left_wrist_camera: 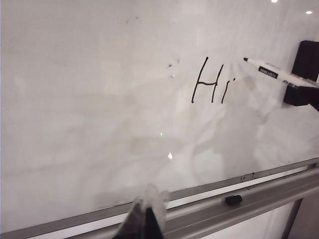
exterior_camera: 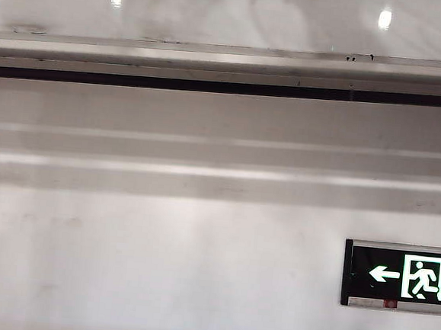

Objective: Take a marker from the whiteboard tray, write "Hi!" on the whiteboard, and then put the marker back vertically into the whiteboard tray.

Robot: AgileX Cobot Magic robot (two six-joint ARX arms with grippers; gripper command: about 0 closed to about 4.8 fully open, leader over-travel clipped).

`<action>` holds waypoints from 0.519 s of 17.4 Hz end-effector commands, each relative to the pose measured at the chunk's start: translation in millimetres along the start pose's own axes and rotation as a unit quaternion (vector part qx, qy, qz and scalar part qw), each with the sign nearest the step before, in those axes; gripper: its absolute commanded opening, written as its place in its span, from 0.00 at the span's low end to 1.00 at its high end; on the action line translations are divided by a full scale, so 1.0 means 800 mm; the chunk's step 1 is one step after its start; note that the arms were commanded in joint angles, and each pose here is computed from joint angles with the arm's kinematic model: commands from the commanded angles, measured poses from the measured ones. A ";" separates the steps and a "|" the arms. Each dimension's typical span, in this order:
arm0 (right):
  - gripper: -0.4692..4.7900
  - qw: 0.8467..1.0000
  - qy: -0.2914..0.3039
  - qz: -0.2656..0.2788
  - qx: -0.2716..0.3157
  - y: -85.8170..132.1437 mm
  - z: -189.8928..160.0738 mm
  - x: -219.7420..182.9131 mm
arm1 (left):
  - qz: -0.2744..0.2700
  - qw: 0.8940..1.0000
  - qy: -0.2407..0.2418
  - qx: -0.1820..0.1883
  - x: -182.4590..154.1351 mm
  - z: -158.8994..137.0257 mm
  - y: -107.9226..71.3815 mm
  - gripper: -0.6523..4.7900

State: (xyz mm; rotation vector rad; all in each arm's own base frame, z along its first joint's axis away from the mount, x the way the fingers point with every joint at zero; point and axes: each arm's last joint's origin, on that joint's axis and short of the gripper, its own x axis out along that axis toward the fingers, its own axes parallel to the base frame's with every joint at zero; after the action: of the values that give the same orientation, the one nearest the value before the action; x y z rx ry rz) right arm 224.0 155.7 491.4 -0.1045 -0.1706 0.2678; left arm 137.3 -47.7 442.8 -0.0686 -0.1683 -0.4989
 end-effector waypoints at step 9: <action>0.09 1.000 0.010 -0.025 -0.006 0.003 -0.012 0.017 | -0.005 1.000 -0.013 0.001 -0.004 0.006 -0.002 0.11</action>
State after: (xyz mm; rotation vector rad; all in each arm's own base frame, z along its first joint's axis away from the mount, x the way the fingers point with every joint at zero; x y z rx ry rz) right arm 237.3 162.5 480.7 -0.1258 -0.1351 0.2197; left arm 135.4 -47.1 443.5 -0.0688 -0.1744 -0.4990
